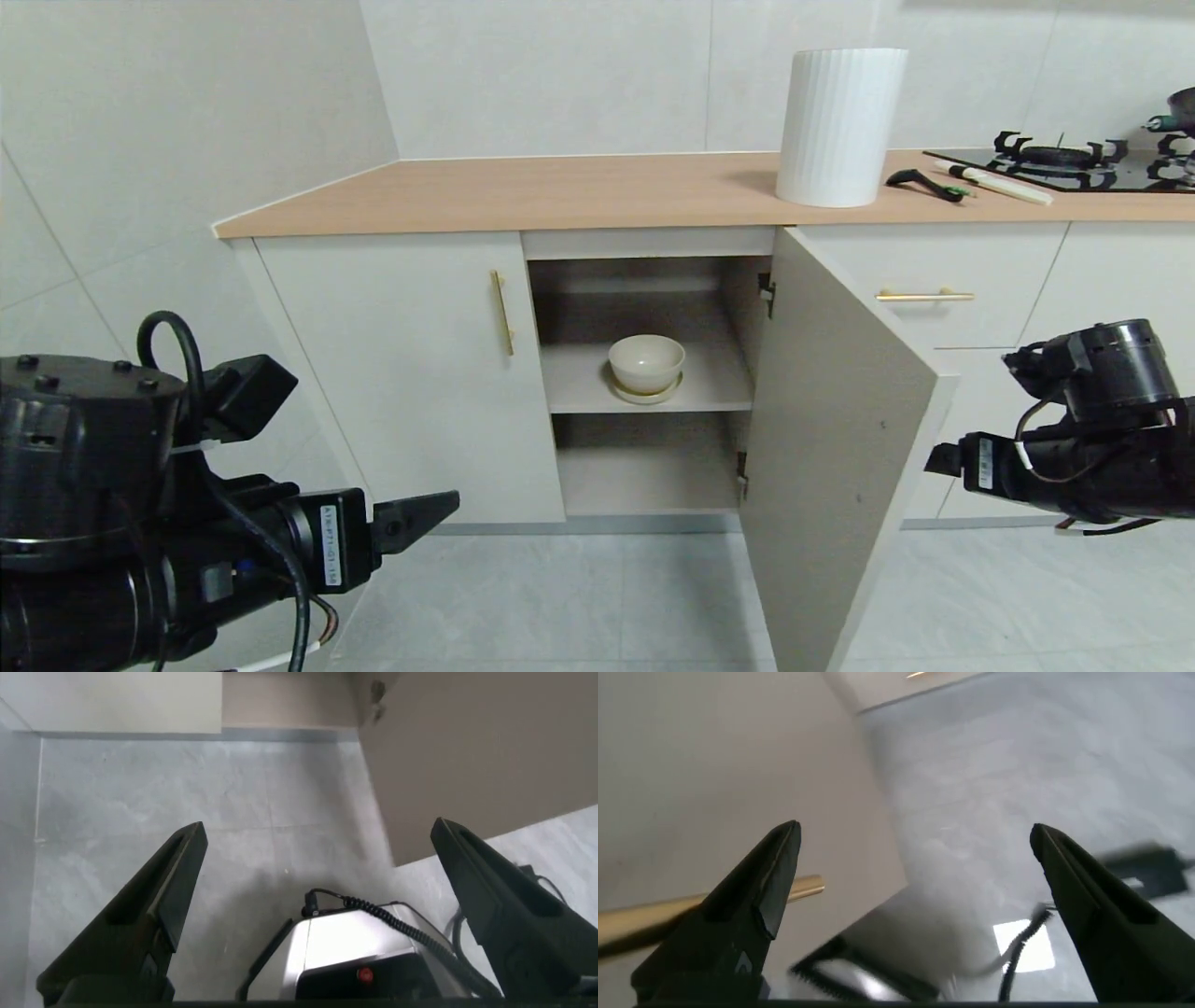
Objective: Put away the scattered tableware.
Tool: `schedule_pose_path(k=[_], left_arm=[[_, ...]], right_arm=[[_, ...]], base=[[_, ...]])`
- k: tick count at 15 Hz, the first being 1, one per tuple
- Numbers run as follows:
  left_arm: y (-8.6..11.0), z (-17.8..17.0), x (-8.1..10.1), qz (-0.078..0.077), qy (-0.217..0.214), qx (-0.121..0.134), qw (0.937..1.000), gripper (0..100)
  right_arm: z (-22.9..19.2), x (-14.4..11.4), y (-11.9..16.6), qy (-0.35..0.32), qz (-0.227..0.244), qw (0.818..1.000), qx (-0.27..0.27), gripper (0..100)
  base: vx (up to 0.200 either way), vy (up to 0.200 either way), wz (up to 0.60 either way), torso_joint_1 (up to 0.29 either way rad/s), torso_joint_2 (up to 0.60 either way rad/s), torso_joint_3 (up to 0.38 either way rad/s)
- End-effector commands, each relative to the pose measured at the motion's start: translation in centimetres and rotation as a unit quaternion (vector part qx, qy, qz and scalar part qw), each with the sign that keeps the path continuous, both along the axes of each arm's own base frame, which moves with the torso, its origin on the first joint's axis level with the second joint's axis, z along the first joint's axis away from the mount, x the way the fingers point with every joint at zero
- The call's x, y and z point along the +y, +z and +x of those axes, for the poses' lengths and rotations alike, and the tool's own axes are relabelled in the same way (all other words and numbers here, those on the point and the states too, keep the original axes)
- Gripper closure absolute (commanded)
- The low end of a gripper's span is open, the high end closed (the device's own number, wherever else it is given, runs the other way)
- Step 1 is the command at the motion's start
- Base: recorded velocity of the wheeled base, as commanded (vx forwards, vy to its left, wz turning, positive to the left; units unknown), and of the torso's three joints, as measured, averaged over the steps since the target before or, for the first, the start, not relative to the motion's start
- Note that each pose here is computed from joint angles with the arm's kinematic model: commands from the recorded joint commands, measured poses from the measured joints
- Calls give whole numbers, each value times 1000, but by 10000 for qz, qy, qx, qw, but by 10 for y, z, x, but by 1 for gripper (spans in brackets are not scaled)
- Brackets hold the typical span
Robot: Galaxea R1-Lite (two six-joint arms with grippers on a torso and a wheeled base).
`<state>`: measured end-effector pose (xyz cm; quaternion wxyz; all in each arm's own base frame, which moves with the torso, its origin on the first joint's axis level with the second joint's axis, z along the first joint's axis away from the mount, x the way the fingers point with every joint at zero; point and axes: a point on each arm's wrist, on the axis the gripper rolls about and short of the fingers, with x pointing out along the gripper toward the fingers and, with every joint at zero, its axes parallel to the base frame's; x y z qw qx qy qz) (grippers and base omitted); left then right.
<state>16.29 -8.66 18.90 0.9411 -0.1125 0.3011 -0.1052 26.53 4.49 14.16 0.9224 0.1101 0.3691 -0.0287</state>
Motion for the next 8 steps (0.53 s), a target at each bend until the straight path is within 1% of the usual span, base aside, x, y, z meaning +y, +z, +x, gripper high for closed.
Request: schedule_pose_path(k=[1,3,6,8], left_arm=[[6,-2,1,-67,4,-124,9999,0],[13,-3,2,-138,4,-251,9996,0],[14,-2,1,-142,4,-258,9996,0],[15,-1,1,-159,15,-284,9995,0]], right_arm=[[2,29,3,523,7,9986,-76,0],[12,59,6,962,26,9952,-173,0],[32,97,1,1406,44,9898,-207,0],[45,115,-7,1545,37,9878,-194,0]], base=[[0,0,0,0,0,0],[0,0,0,0,0,0],[0,0,0,0,0,0],[0,0,0,0,0,0]])
